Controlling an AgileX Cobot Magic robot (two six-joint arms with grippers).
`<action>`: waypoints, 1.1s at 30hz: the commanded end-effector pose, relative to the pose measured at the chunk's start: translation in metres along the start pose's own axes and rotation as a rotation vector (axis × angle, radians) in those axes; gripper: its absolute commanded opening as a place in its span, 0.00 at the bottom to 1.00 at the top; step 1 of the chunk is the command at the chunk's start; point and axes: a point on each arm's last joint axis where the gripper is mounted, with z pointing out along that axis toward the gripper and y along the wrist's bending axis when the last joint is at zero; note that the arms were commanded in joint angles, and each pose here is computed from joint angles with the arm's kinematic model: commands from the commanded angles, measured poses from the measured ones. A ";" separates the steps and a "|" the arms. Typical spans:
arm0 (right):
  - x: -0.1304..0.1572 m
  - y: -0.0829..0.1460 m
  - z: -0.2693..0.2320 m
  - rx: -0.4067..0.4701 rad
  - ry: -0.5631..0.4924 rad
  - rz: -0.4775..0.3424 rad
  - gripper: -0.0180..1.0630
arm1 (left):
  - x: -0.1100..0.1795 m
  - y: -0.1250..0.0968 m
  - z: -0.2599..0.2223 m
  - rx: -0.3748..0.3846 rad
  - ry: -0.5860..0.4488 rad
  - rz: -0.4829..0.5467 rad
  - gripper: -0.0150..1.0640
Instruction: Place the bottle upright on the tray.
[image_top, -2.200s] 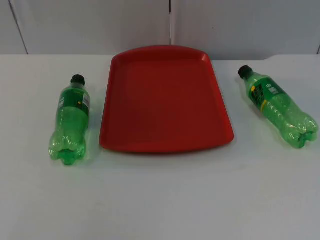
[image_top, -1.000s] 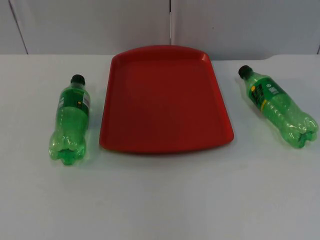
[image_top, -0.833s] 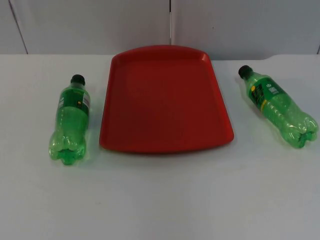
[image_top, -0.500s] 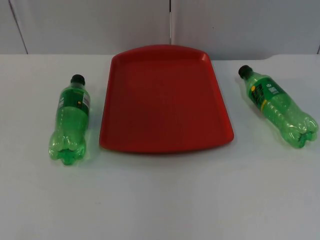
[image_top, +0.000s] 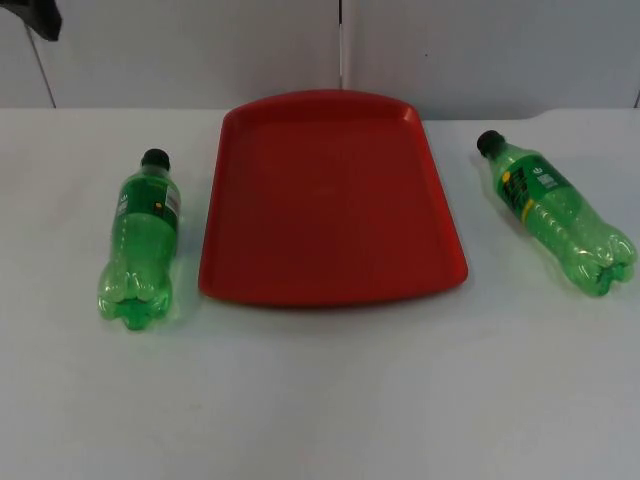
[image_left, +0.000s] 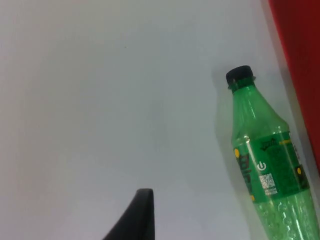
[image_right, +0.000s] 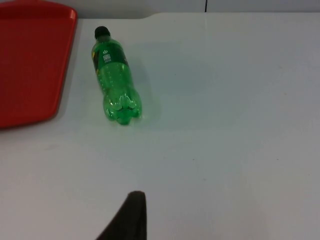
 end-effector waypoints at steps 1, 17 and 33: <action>0.000 0.000 0.000 0.008 -0.009 -0.007 0.99 | -0.010 -0.002 0.023 0.020 0.050 -0.029 0.99; 0.000 0.000 0.000 0.008 -0.009 -0.007 0.99 | -0.032 -0.011 0.092 0.105 0.218 -0.106 0.99; 0.000 0.000 0.000 0.008 -0.009 -0.007 0.99 | -0.008 -0.044 0.161 0.101 0.333 -0.123 0.99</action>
